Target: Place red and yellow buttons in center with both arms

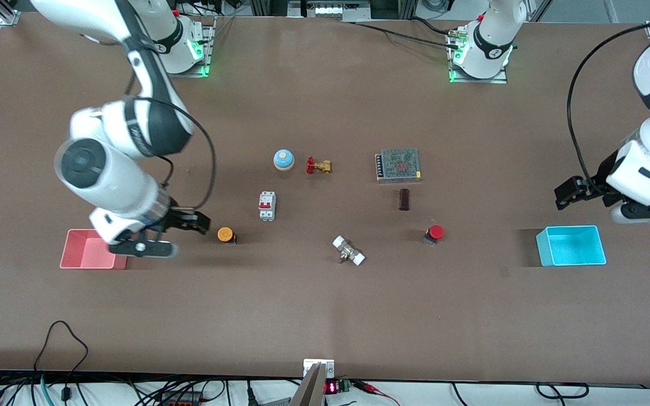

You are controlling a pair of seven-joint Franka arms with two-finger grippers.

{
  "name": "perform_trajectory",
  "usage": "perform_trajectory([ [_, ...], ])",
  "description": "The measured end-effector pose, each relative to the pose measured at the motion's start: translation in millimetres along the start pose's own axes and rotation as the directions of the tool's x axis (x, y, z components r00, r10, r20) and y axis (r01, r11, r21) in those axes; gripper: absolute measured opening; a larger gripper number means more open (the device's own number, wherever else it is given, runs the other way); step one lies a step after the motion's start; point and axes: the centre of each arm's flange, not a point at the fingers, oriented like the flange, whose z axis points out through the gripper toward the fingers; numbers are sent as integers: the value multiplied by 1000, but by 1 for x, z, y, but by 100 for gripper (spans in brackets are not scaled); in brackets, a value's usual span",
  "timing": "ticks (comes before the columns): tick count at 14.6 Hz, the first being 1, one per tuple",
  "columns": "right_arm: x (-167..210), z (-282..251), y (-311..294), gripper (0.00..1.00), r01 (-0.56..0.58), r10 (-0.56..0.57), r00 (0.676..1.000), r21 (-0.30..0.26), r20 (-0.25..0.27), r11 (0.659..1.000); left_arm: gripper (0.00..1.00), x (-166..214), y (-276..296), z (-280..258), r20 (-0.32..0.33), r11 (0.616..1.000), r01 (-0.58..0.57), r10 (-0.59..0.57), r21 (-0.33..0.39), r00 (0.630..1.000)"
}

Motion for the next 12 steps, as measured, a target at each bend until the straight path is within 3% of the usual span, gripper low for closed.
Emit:
perform_trajectory([
  [4,-3,-64,72,100,-72,72,997,1,15,997,100,-17,-24,-36,-2,1000,-24,24,1,1000],
  [9,-14,-110,185,100,5,-5,998,0,66,1000,100,-39,-22,-71,-11,999,-36,36,3,999],
  [12,-34,-136,204,100,27,-20,994,-62,111,998,100,-41,-23,-75,-14,999,-34,34,3,999],
])
